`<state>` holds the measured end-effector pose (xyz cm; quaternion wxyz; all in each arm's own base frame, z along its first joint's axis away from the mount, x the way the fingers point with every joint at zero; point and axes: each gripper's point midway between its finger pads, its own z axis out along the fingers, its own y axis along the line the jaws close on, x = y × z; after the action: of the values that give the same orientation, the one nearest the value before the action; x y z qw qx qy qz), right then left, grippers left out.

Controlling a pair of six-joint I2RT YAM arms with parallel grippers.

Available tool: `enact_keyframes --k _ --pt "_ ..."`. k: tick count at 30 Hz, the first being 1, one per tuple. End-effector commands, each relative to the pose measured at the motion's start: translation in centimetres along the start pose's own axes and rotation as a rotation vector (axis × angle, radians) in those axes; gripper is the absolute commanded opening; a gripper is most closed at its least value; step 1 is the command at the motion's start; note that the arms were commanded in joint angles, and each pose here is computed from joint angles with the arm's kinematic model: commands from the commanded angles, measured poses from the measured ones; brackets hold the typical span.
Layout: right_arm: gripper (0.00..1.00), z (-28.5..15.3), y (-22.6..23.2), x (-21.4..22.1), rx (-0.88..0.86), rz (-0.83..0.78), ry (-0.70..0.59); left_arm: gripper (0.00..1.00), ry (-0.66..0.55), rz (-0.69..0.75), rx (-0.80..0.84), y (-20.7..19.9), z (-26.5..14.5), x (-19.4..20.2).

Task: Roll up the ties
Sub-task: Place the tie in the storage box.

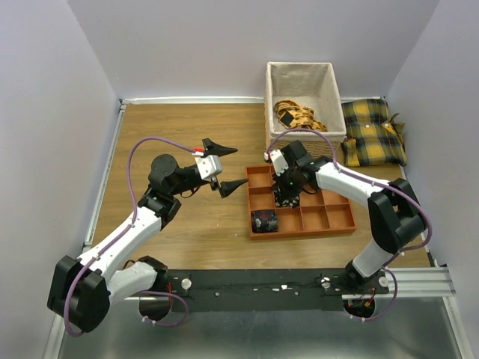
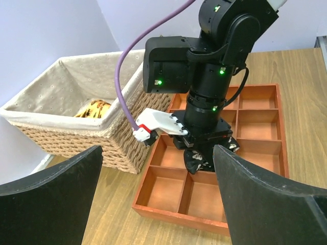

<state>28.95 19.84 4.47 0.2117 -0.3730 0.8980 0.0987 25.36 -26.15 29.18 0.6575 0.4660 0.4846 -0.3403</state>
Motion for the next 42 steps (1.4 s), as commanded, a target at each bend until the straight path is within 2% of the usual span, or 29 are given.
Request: enact_keyframes --k 1,6,10,12,16,19,26,30,32,33,35,36,42 --pt "0.01 1.3 0.2 3.6 0.030 0.069 0.147 0.99 -0.016 0.009 0.019 -0.1 0.1 -0.5" --pt "0.01 -0.3 0.9 3.5 0.040 0.193 0.129 0.99 -0.014 0.012 0.021 -0.1 0.0 -0.7" --pt "0.01 -0.1 1.3 3.5 0.089 0.437 0.168 0.99 -0.017 0.008 0.025 -0.1 0.1 -0.6" --pt "0.01 0.1 1.8 4.4 0.093 0.489 0.191 0.99 -0.018 0.007 0.025 -0.1 0.1 -0.7" --pt "0.01 -0.6 2.0 4.5 0.129 0.640 0.138 0.99 -0.021 0.013 0.035 -0.2 0.1 -0.9" --pt "0.01 -0.9 1.4 4.9 0.184 0.688 0.118 0.99 -0.022 0.009 0.052 -0.5 0.2 -0.8" --pt "0.01 -0.8 1.8 5.5 0.187 0.747 0.153 0.99 -0.032 0.003 0.076 -0.6 0.5 -1.2" --pt "0.02 0.3 1.0 4.0 0.214 0.760 0.152 0.99 -0.033 -0.001 0.079 -0.6 0.6 -1.2" --pt "0.13 0.4 0.8 3.6 0.224 0.756 0.146 0.99 -0.033 0.000 0.075 -0.5 0.6 -1.2" --pt "0.22 0.2 0.8 3.4 0.224 0.745 0.134 0.99 -0.035 0.004 0.075 -0.5 0.6 -1.3" --pt "0.30 -0.3 0.7 3.1 0.233 0.713 0.109 0.99 -0.028 0.010 0.070 -0.4 0.6 -1.1" --pt "0.37 -1.0 0.7 2.6 0.226 0.703 0.077 0.99 -0.027 0.011 0.070 -0.4 0.5 -1.1" --pt "0.48 -2.2 1.0 0.3 0.166 0.633 -0.009 0.99 -0.029 -0.001 0.079 -0.3 0.9 -1.1"
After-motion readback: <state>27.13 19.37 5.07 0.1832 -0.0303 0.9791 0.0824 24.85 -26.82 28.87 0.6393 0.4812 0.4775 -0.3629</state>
